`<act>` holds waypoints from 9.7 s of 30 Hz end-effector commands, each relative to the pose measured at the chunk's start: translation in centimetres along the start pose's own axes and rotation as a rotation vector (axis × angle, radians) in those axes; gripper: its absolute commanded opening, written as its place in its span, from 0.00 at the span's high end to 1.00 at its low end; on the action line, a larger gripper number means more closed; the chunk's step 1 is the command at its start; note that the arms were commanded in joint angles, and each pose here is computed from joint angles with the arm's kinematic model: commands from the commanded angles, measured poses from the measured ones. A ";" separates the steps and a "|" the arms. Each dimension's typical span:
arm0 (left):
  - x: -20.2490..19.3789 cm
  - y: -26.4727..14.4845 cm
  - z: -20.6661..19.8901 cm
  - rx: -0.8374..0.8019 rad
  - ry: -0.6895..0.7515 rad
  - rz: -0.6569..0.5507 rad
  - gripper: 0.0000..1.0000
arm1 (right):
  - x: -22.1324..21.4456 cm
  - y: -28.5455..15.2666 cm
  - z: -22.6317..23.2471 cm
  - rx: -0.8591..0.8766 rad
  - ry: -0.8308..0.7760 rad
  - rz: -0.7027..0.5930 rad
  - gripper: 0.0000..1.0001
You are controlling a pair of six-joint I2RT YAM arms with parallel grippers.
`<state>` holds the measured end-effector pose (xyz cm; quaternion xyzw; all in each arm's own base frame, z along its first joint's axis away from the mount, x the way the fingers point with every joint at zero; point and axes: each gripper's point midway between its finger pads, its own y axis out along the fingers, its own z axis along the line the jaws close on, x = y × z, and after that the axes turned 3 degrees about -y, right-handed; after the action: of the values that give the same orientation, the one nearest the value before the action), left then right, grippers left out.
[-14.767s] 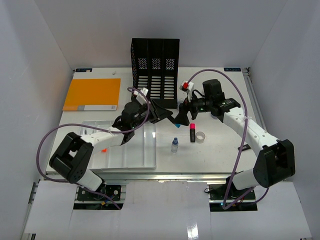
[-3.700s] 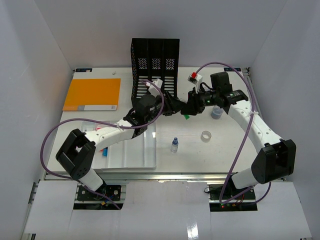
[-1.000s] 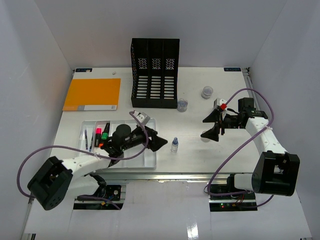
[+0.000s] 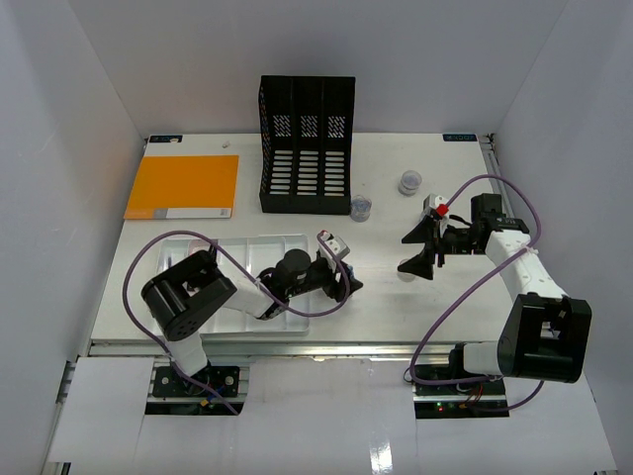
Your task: Organize the desk
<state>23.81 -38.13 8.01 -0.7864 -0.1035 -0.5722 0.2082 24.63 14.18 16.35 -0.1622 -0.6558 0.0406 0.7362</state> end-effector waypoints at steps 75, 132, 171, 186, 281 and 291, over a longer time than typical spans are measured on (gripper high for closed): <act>11.0 -24.6 7.8 0.502 -0.332 -0.217 0.02 | -12.9 -0.9 -9.7 -0.549 0.350 0.647 0.36; 16.0 -26.8 -0.6 0.182 -0.105 -0.490 0.02 | 8.9 27.4 2.8 0.148 -0.269 0.441 0.17; 15.2 -26.0 0.3 0.191 -0.138 -0.434 0.02 | -2.9 15.7 -21.2 -0.586 0.079 0.596 0.02; 15.3 -26.1 0.1 0.188 -0.133 -0.441 0.02 | -2.4 14.6 -15.5 -0.401 0.039 0.570 0.85; 15.6 -26.3 -0.6 0.161 -0.104 -0.455 0.02 | -7.1 -6.2 -22.1 -1.091 0.640 0.386 0.10; 15.6 -26.3 -0.5 0.167 -0.104 -0.453 0.02 | -9.4 -4.2 -22.8 -1.030 0.723 0.391 0.10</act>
<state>18.03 -16.05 27.90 -0.7575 -0.3359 -0.5428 0.1371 43.10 3.24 5.83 -0.6207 -0.2520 -0.1793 0.7205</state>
